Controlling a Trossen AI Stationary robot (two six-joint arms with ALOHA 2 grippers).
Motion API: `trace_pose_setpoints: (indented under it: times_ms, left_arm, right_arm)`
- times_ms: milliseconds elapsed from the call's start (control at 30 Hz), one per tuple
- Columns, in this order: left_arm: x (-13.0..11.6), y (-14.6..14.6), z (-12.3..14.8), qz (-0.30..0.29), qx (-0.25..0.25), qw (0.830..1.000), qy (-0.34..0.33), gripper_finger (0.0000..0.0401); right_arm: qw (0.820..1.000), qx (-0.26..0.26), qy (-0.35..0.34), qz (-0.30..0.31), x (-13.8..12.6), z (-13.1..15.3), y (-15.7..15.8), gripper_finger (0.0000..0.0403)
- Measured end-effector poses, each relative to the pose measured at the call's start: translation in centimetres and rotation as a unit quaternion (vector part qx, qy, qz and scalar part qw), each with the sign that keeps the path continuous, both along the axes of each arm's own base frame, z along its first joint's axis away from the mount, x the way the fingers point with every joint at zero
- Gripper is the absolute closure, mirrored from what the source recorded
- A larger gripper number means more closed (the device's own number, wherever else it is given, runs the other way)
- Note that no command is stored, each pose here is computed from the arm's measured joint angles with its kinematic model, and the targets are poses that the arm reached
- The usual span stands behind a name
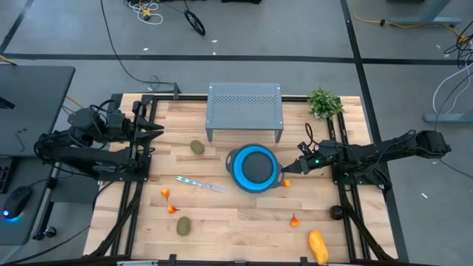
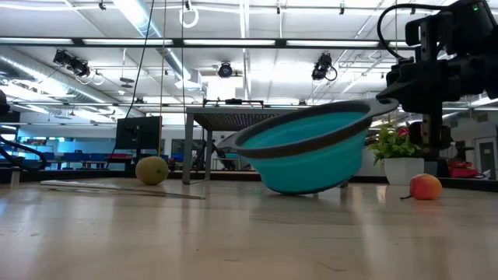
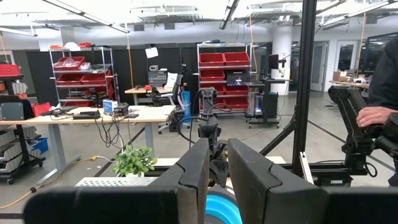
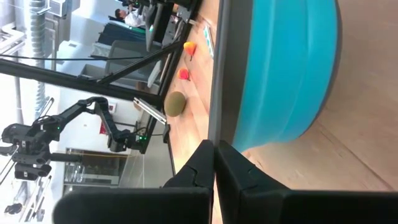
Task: Pick & Place Fruit
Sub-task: Put the blue bowl on the shelf
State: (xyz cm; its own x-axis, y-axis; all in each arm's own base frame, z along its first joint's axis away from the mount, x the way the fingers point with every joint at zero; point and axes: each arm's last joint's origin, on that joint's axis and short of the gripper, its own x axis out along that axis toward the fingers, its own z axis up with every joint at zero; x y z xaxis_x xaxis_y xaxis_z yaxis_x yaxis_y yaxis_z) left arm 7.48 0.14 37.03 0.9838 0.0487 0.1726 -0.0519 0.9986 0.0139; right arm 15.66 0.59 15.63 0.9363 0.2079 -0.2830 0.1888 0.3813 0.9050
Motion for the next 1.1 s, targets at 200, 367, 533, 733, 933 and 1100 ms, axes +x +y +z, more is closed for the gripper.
trace_pose_setpoints:
  times_ms: [200, 367, 533, 733, 933, 1100]
  left_arm:
    - [0.0, 0.0, 0.0, 0.0, 0.0, 1.0, 0.0, 0.0334]
    - [0.0, 0.0, 0.0, 0.0, 0.0, 1.0, 0.0, 0.0334]
    - [0.0, 0.0, 0.0, 0.0, 0.0, 1.0, 0.0, 0.0334]
    - [0.0, 0.0, 0.0, 0.0, 0.0, 1.0, 0.0, 0.0334]
    - [0.0, 0.0, 0.0, 0.0, 0.0, 1.0, 0.0, 0.0334]
    - [0.0, 0.0, 0.0, 0.0, 0.0, 1.0, 0.0, 0.0334]
  right_arm:
    - [1.0, -0.003, -0.01, 0.001, 0.2, 0.6, 0.0, 0.0401]
    - [1.0, -0.007, -0.018, 0.003, 0.4, 1.0, 0.0, 0.0401]
    - [0.999, -0.008, -0.035, 0.01, 0.3, 1.4, 0.0, 0.0402]
    - [0.998, -0.015, -0.064, 0.025, 0.2, 2.2, 0.1, 0.0402]
    - [0.995, -0.024, -0.087, 0.037, 0.1, 2.9, 0.2, 0.0402]
    - [0.99, -0.025, -0.126, 0.05, 0.1, 3.7, 0.3, 0.0403]
